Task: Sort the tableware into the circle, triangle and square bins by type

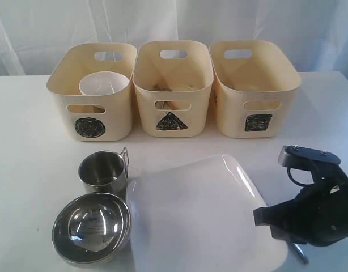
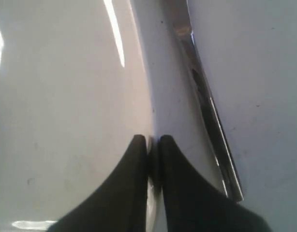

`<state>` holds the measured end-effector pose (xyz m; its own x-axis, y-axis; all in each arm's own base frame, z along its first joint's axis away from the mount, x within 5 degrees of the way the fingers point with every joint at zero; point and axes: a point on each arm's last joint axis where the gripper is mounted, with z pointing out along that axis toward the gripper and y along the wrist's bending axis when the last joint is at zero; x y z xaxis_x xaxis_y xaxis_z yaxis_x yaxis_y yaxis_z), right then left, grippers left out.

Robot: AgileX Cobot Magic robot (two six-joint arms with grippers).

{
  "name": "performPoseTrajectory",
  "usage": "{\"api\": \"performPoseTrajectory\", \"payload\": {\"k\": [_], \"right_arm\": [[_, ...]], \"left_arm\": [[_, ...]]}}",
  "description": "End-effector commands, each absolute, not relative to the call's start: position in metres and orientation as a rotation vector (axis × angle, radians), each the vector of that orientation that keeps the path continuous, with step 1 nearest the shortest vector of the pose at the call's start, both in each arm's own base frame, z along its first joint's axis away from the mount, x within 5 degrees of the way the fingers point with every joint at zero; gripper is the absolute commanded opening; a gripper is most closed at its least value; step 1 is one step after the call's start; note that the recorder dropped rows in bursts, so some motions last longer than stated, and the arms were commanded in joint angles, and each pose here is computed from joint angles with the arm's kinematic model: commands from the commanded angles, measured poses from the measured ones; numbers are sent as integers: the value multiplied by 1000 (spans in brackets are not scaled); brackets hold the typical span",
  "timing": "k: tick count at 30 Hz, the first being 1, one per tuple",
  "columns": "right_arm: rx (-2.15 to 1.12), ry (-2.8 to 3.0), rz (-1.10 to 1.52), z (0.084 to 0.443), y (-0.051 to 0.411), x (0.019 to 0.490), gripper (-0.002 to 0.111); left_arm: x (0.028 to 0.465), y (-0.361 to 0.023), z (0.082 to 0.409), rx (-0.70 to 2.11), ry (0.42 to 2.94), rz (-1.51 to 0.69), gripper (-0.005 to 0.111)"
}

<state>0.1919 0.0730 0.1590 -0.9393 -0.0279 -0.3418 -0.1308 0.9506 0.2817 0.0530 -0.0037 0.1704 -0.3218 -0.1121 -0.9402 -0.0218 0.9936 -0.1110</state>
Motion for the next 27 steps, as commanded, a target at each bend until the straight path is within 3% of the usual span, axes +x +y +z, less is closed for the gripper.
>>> {"api": "performPoseTrajectory", "payload": {"k": [1,20,22,27], "right_arm": [[-171,2830,426,153,73,187,0],[-198,2946,409,135,73,186,0],[-207,2963,417,135,74,185,4],[-230,2987,418,134,73,183,27]], "left_arm": [[53,-4,170,-97,1893,-93,0],[53,-4,170,-97,1893,-93,0],[53,-4,170,-97,1893,-93,0],[53,-4,170,-97,1893,-93,0]]}}
